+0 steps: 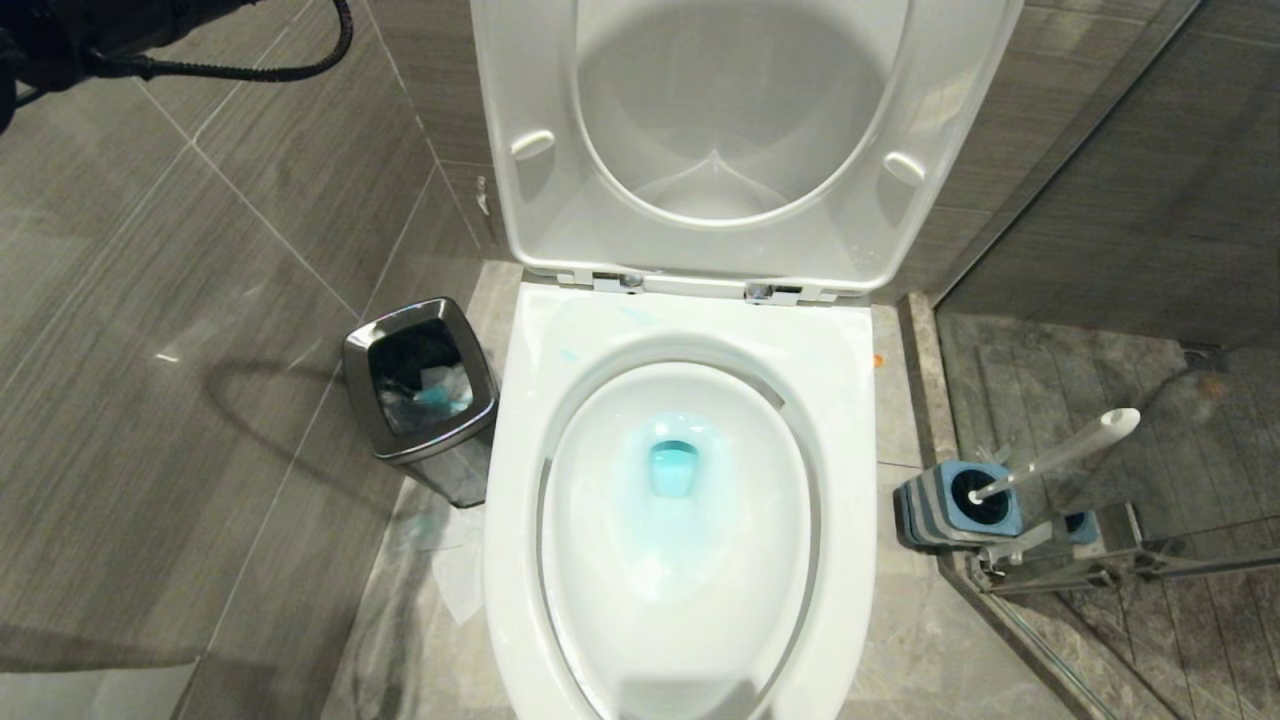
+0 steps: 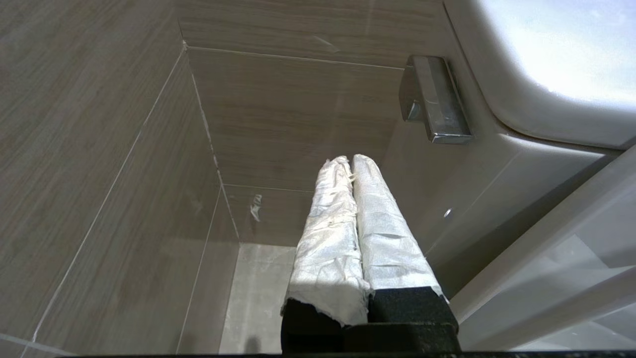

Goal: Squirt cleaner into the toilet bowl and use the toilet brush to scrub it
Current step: Flush the toilet

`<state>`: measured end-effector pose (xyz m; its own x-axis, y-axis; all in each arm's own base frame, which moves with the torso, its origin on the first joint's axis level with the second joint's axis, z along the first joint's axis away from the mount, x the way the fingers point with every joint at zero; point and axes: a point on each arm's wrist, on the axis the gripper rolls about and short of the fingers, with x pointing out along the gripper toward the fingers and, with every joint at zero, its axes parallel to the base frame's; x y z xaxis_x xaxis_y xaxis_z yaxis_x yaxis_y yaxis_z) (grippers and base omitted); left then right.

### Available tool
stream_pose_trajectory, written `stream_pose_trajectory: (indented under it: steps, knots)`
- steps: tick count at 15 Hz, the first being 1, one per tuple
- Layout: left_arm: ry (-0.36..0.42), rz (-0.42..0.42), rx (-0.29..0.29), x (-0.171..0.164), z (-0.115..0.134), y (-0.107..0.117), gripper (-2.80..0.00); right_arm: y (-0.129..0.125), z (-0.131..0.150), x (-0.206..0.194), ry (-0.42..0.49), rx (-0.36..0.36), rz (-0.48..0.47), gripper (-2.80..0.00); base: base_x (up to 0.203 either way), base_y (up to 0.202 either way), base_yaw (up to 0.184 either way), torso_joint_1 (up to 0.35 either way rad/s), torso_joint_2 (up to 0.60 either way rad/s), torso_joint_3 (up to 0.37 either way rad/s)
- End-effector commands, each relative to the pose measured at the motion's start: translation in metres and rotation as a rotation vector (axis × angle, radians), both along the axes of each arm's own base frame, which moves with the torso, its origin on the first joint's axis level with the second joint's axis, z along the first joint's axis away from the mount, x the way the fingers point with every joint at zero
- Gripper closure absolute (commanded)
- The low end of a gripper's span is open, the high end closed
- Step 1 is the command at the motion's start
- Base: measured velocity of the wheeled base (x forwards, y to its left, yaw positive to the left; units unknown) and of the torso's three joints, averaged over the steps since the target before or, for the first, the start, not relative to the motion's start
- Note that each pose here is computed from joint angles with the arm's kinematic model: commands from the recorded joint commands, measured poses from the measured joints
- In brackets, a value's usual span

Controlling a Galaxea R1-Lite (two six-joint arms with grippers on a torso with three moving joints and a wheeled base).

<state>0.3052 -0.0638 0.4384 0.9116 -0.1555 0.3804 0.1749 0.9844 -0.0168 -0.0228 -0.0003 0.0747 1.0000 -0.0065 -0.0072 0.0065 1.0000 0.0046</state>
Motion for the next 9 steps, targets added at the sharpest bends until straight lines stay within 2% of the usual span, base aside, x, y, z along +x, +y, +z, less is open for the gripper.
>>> stream_pose_trajectory:
  steps: [1, 9]
  knots:
    - [-0.014, -0.001, 0.003, 0.001, 0.0, -0.001, 0.0, 0.0, 0.0, 0.0, 0.002, 0.0, 0.0, 0.0, 0.0, 0.0, 0.0, 0.0, 0.0, 0.0]
    - [-0.17, -0.056, -0.039, -0.006, 0.013, -0.017, 0.0, 0.0, 0.0, 0.0, 0.002, 0.0, 0.0, 0.0, 0.0, 0.0, 0.0, 0.002, 0.0, -0.133]
